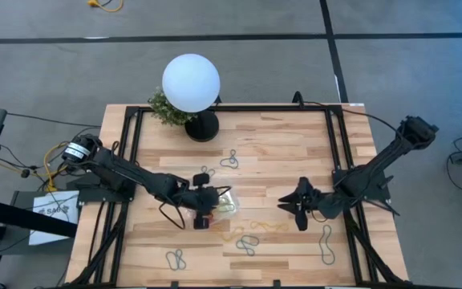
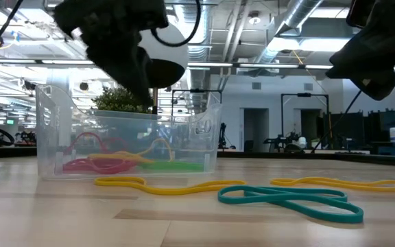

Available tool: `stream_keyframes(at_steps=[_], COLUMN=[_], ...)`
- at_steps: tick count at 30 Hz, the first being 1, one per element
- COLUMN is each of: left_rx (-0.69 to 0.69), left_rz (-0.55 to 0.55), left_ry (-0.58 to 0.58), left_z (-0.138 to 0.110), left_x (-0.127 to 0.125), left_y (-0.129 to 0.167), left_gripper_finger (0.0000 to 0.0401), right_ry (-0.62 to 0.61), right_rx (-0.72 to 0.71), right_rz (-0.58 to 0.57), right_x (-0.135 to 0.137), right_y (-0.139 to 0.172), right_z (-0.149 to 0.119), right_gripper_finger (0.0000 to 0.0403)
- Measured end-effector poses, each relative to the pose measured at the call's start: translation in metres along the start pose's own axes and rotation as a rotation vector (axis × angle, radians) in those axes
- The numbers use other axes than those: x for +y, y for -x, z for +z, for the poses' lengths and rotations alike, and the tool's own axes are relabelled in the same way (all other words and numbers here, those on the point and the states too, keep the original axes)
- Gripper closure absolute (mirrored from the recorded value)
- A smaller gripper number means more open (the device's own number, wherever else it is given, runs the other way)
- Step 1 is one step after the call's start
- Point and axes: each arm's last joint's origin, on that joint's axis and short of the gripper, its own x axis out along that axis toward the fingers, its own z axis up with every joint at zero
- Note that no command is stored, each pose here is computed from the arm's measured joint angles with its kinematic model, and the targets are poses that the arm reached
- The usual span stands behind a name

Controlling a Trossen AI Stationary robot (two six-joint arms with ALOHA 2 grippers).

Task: Pick and place items into bin
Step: Put the yellow rubber band into the transparent bin

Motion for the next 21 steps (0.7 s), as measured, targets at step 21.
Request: stream_keyframes(at_steps=[21], left_rx=[-0.152], left_rz=[-0.131], left_ry=[-0.076], left_z=[0.01], left_x=[-0.024], left_y=[0.006], left_gripper_finger=[0.0296], right_ry=[-0.071], right_rx=[-0.035], right_rz=[-0.22], right_x=[-0.031], right_y=[-0.074], right_z=[-0.016], right_gripper_finger=[0.0302])
